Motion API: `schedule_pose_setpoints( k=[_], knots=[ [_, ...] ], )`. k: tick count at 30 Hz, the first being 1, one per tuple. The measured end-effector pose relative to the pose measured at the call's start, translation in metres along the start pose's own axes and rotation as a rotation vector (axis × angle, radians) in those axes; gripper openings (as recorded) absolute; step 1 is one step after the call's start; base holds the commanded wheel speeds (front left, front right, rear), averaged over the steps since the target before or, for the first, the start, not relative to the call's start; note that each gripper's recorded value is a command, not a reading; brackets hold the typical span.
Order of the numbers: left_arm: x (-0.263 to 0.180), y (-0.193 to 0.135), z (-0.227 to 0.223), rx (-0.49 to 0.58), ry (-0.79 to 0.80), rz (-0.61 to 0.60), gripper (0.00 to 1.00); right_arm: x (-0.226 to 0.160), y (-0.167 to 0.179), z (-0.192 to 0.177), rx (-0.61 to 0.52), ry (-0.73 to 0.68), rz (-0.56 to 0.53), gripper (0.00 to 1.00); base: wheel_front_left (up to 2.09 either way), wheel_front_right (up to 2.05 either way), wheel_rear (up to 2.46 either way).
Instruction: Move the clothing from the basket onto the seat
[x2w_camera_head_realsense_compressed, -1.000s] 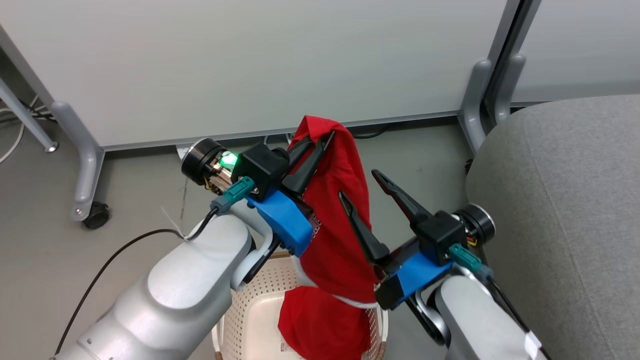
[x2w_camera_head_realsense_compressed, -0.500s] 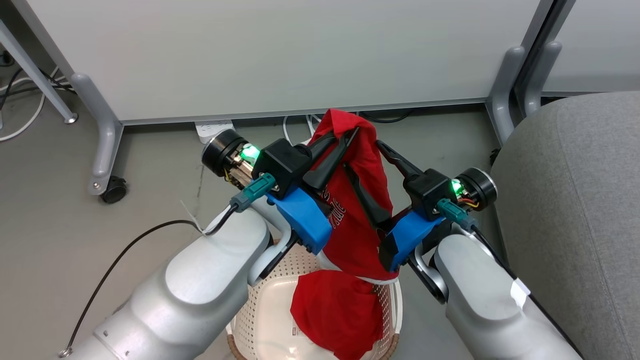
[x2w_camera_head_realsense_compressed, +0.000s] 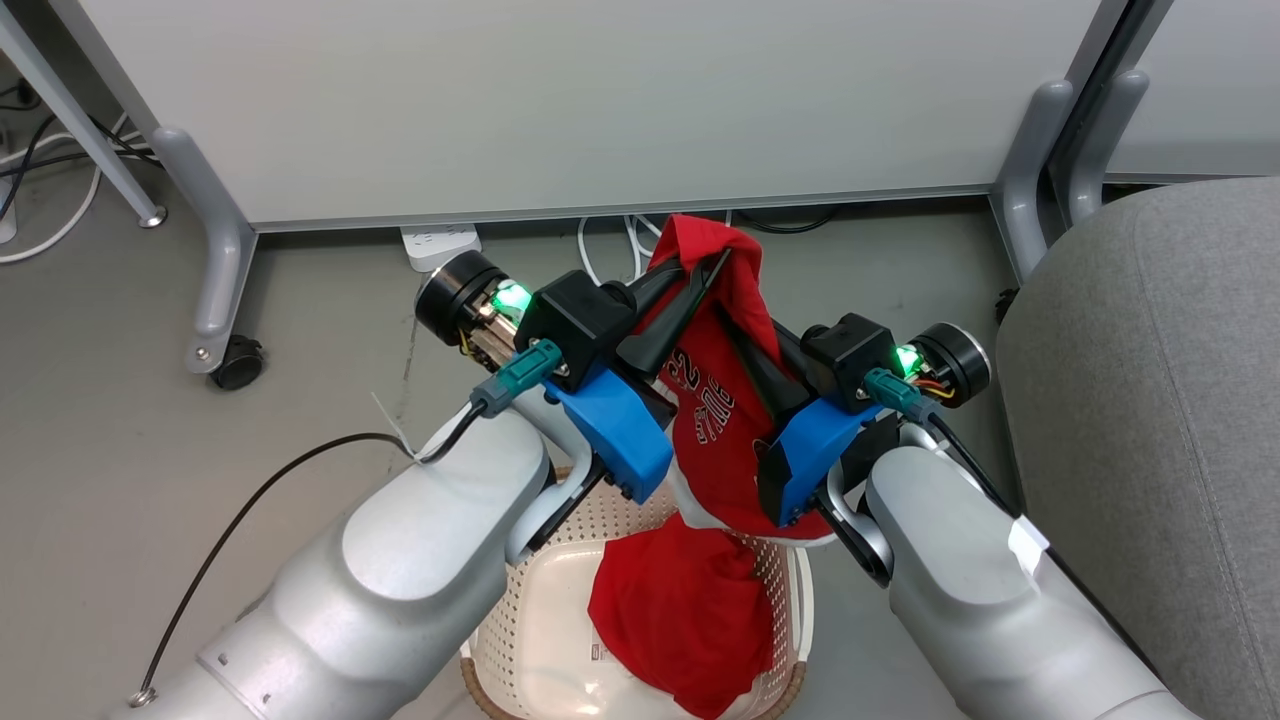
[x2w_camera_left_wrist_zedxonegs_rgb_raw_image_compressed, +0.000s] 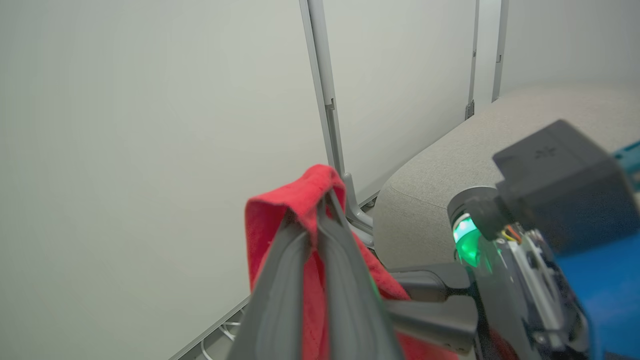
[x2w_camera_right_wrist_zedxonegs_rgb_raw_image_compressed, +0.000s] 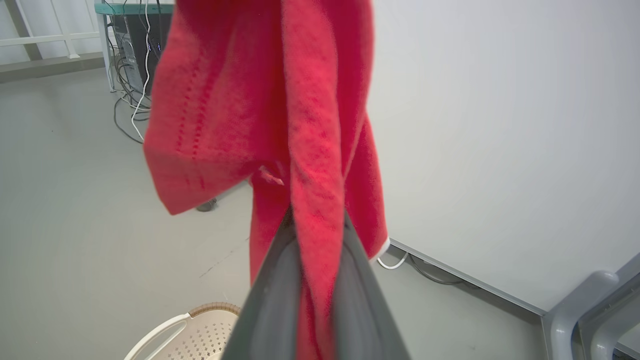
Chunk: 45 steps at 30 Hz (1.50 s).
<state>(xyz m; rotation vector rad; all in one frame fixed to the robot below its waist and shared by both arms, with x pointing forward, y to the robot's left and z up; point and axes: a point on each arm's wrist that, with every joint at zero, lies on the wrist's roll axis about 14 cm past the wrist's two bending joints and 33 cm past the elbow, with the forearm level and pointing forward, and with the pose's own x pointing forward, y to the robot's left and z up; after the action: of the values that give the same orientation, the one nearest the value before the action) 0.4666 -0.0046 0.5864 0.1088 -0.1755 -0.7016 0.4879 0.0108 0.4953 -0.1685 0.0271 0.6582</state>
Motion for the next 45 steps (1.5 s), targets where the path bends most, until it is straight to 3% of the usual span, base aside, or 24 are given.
schedule_pose_setpoints(
  k=[17, 18, 19, 20, 33, 45],
  knots=[
    [0.004, 0.0, -0.004, -0.004, 0.005, -0.007, 0.0, 0.0, -0.007, 0.001, 0.022, -0.005, -0.018, 0.0, 0.0, 0.0, 0.0],
    [0.004, 0.001, -0.004, -0.006, 0.005, -0.004, 0.09, 0.0, -0.007, 0.002, 0.024, -0.006, -0.02, 0.0, 0.0, 0.0, 0.0],
    [0.004, 0.001, -0.004, -0.007, 0.005, -0.001, 0.09, 0.0, -0.008, 0.002, 0.025, -0.008, -0.021, 0.0, 0.0, 0.0, 0.0],
    [0.004, 0.002, -0.005, -0.007, 0.007, 0.001, 1.0, 0.0, -0.009, 0.003, 0.029, -0.01, -0.025, 0.0, 0.0, 0.0, 0.0],
    [0.008, 0.001, -0.018, -0.019, 0.032, -0.003, 1.0, -0.006, -0.033, 0.007, 0.098, -0.042, -0.105, 0.0, 0.0, 0.0, 0.0],
    [0.028, -0.023, -0.04, -0.053, 0.049, -0.088, 1.0, -0.033, -0.086, 0.007, 0.131, -0.091, -0.271, 0.0, 0.0, 0.0, 0.0]
  ],
)
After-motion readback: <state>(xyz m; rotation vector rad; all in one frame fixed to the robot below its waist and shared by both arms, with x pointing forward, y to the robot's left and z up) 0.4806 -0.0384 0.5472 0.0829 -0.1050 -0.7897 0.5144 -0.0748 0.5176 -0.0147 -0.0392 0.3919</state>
